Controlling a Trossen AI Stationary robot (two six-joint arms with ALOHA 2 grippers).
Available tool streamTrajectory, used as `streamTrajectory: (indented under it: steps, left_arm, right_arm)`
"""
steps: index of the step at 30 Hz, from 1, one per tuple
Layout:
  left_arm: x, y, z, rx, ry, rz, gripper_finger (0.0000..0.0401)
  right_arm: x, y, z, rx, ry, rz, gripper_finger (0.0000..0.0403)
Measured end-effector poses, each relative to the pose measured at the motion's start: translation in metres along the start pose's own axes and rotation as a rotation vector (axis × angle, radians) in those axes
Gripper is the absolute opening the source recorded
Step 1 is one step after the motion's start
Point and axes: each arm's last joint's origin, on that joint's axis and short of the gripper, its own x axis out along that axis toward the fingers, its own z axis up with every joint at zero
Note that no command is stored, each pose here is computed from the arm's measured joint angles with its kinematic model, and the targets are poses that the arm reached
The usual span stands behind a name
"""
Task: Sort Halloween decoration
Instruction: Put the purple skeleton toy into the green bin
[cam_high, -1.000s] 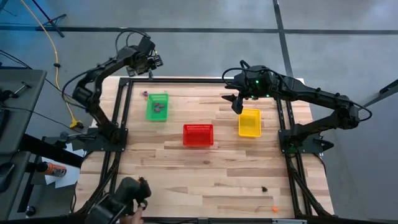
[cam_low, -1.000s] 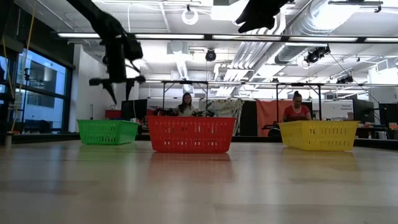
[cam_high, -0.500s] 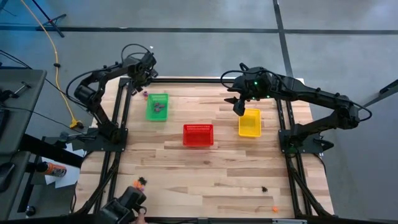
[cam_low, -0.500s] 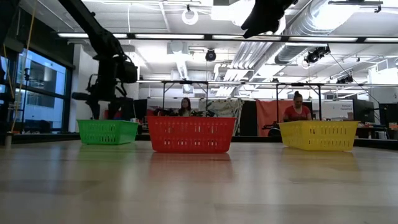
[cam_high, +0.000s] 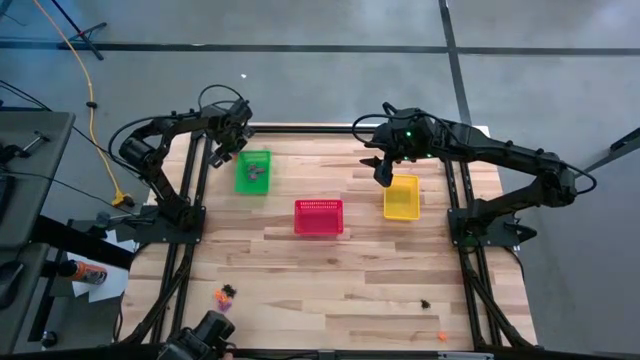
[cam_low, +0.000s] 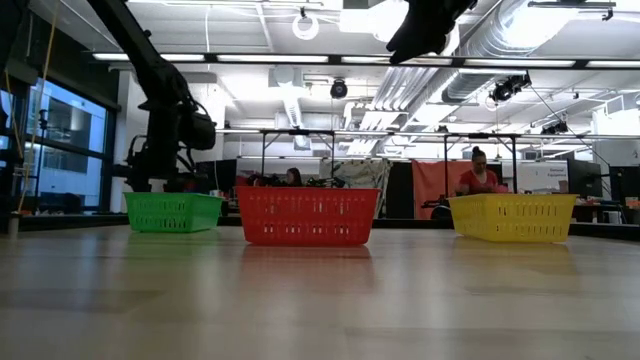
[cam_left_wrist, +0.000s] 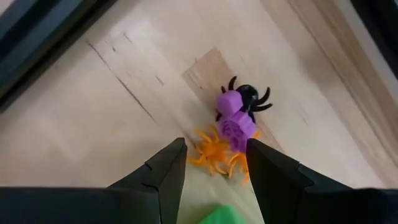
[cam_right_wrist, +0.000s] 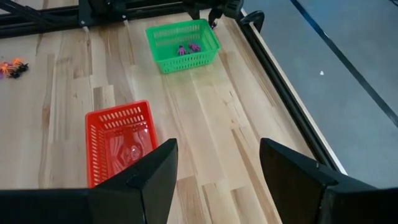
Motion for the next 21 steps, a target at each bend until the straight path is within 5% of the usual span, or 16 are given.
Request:
streamTrajectory:
  steps: [7, 21]
  left_arm:
    - [0.0020, -0.0070, 0.0043, 0.019, -0.021, -0.088, 0.0156]
    - [0.0022, -0.0060, 0.0054, -0.010, -0.053, -0.074, 0.0131]
  right_arm:
    - [0.0000, -0.0001, 0.0000, -0.002, 0.000, 0.000, 0.0222]
    - [0.0000, -0.0001, 0.0000, 0.026, 0.000, 0.000, 0.0222]
